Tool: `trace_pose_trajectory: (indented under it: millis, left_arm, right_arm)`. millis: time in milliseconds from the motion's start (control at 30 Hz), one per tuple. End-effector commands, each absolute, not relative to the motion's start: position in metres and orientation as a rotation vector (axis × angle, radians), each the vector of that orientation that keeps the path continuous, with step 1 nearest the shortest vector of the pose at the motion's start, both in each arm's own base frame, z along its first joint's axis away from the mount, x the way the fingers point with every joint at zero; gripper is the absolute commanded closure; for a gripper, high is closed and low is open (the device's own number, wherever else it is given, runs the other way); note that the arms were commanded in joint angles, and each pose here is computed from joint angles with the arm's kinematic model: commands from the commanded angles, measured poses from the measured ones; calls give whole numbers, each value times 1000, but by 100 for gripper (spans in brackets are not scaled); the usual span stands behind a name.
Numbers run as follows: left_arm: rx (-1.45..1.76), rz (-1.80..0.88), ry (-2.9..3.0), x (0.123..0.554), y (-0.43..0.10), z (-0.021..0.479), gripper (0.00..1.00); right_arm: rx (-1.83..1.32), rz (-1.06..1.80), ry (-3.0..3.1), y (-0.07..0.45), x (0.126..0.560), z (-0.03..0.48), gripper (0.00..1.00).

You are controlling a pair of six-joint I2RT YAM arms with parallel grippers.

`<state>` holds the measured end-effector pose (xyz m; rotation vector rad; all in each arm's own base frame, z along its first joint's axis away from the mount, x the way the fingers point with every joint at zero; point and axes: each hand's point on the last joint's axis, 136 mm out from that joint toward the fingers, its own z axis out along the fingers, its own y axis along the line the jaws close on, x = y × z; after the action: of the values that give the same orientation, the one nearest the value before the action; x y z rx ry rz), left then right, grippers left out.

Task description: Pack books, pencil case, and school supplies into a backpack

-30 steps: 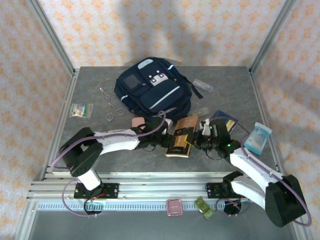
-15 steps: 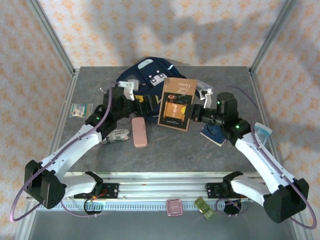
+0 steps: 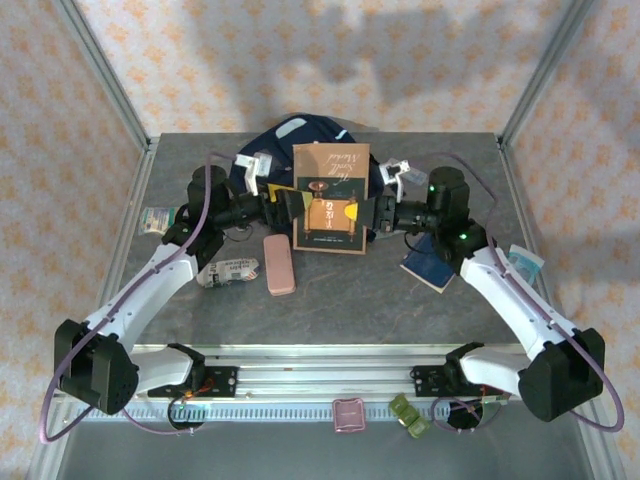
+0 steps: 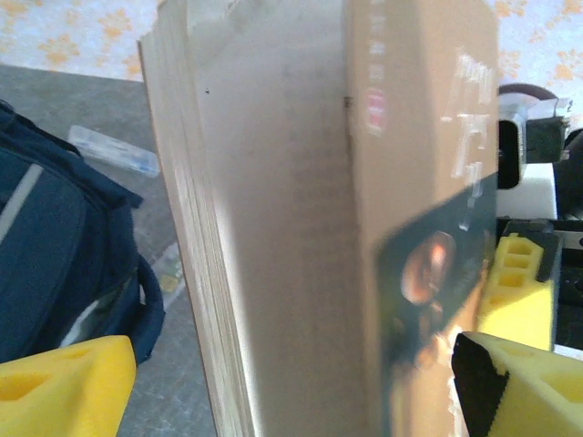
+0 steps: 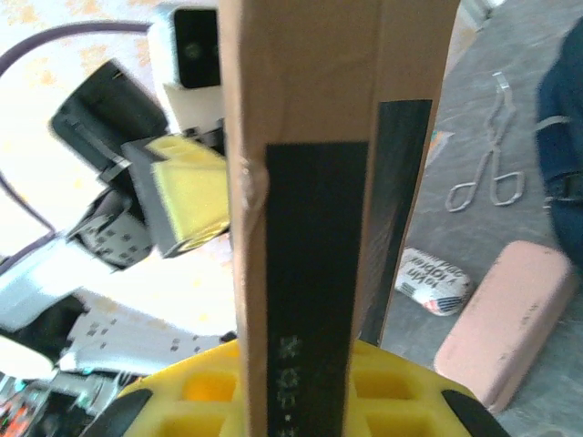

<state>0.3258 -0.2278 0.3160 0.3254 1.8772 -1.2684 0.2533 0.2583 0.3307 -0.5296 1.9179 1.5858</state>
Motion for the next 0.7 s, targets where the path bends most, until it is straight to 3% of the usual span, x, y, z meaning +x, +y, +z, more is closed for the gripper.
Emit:
trace_pose_trajectory:
  millis: [0, 233, 333, 433, 500, 567, 600, 667]
  left_arm:
    - [408, -1326, 1811, 319, -234, 327, 9]
    - [473, -1462, 1708, 302, -241, 346, 10]
    - [499, -1485, 1696, 297, -242, 348, 19]
    - [503, -1505, 1711, 294, -241, 346, 47]
    - [493, -1504, 1722, 294, -238, 343, 71]
    - [473, -1501, 1729, 296, -235, 341, 87]
    - [462, -1501, 1729, 298, -234, 341, 98]
    - [413, -1507, 1718, 304, -233, 343, 100]
  right_arm:
    - [-800, 1657, 1680, 266, 220, 380, 100]
    - [-794, 1636, 1717, 269, 229, 372, 100]
    - [-753, 1619, 1768, 271, 242, 361, 100]
    - [-703, 1592, 1823, 269, 258, 351, 100]
    - [-684, 1593, 1837, 269, 265, 349, 98]
    - [-657, 1583, 1844, 267, 271, 350, 95]
    - [-642, 1583, 1845, 266, 274, 350, 89]
    - [-607, 1596, 1847, 266, 278, 353, 69]
